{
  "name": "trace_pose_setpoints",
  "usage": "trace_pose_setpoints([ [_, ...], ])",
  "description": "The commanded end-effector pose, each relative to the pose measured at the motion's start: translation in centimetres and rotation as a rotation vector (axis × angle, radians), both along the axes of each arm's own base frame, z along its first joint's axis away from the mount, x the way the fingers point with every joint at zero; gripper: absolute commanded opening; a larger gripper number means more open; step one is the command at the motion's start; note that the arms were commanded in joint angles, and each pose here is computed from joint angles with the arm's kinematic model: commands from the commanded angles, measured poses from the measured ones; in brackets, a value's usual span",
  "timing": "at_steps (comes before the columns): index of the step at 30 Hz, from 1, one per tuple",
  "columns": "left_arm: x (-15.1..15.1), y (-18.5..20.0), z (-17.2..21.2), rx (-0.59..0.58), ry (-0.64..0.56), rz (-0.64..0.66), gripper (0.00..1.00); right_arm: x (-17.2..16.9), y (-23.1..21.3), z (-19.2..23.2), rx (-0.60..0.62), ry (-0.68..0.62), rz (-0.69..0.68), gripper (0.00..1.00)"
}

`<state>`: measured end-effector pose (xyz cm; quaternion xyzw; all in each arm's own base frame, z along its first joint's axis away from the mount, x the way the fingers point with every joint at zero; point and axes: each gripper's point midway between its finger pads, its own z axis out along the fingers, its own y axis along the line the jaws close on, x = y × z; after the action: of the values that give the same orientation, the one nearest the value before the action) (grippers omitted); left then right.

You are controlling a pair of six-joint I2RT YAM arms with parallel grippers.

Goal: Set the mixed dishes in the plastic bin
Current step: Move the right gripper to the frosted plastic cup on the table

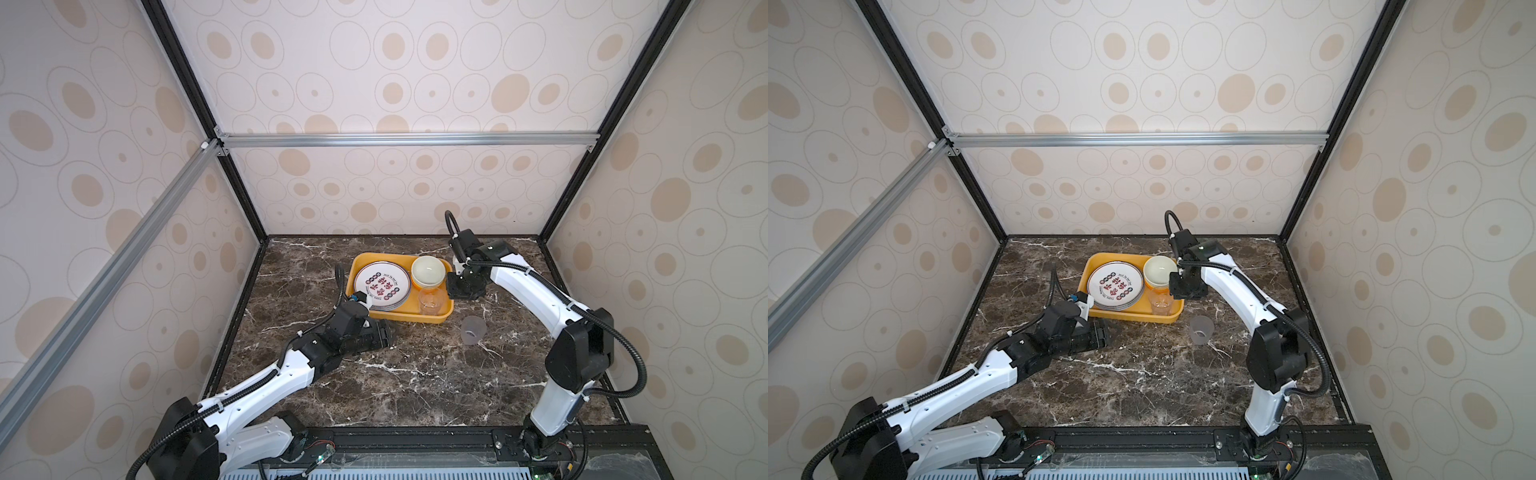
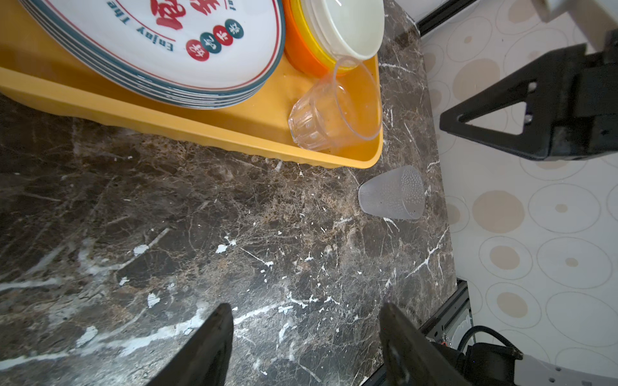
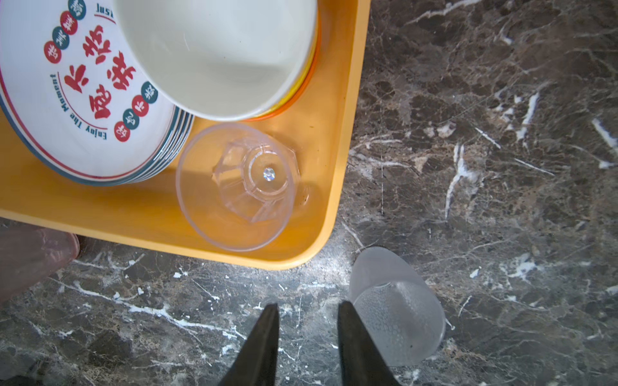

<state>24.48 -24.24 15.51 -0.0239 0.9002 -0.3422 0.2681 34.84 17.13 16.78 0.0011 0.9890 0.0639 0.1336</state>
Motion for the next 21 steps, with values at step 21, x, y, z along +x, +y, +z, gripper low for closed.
trace_pose_setpoints([
  [21, -1.7, -10.5, 1.7, 0.039, -0.104, -0.325, 0.69, -7.8, -9.6, -3.2, 0.102, 0.044, -0.325, 0.46],
])
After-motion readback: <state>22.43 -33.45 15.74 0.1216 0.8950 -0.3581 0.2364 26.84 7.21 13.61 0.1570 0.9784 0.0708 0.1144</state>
